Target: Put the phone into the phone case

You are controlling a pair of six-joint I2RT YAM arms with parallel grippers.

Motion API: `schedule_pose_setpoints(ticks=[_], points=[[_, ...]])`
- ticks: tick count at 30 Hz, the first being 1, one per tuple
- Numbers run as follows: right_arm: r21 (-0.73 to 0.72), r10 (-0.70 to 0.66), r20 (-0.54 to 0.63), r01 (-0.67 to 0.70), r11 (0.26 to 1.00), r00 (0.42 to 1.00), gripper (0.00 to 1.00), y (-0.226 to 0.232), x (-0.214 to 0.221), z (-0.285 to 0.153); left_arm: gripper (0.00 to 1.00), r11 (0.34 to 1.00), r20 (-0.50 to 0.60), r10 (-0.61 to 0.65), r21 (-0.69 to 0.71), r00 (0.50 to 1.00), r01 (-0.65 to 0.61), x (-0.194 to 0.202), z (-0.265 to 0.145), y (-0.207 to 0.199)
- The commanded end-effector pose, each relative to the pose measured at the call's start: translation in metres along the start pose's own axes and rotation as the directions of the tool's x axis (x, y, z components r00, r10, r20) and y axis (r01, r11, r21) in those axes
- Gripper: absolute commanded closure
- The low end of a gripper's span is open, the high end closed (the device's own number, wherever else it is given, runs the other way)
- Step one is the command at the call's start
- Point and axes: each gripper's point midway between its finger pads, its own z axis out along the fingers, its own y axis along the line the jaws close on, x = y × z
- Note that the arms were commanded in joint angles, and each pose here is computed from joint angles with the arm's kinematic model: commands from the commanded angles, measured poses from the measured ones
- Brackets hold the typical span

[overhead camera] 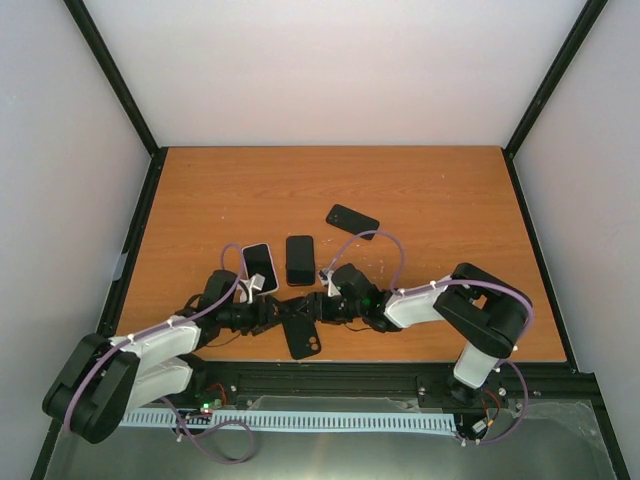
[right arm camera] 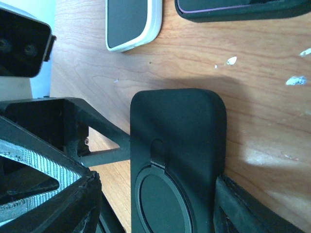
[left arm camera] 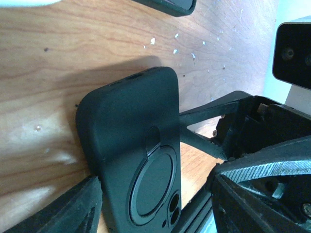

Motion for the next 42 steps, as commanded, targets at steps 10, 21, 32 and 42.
schedule_pose_setpoints(ticks=[10, 21, 32, 42], points=[[-0.244, -0.051, 0.076, 0.068, 0.967, 0.996, 0.39, 0.043, -0.008, -0.010, 0.39, 0.930, 0.028, 0.093, 0.355, 0.995, -0.097, -0.004, -0.025, -0.088], [-0.167, -0.008, 0.099, 0.025, 0.986, 0.995, 0.42, 0.010, -0.019, -0.013, 0.39, 0.956, 0.047, 0.099, 0.274, 0.994, -0.108, -0.025, -0.015, -0.090], [0.027, -0.080, 0.021, 0.079, 0.997, 0.997, 0.42, 0.001, 0.001, -0.019, 0.21, 0.996, 0.030, -0.052, -0.067, 0.998, 0.053, -0.015, -0.010, -0.018], [0.091, -0.060, -0.041, 0.063, 0.994, 0.997, 0.42, -0.008, 0.015, 0.000, 0.20, 0.993, 0.010, -0.091, -0.075, 0.996, 0.092, 0.002, -0.005, 0.007]])
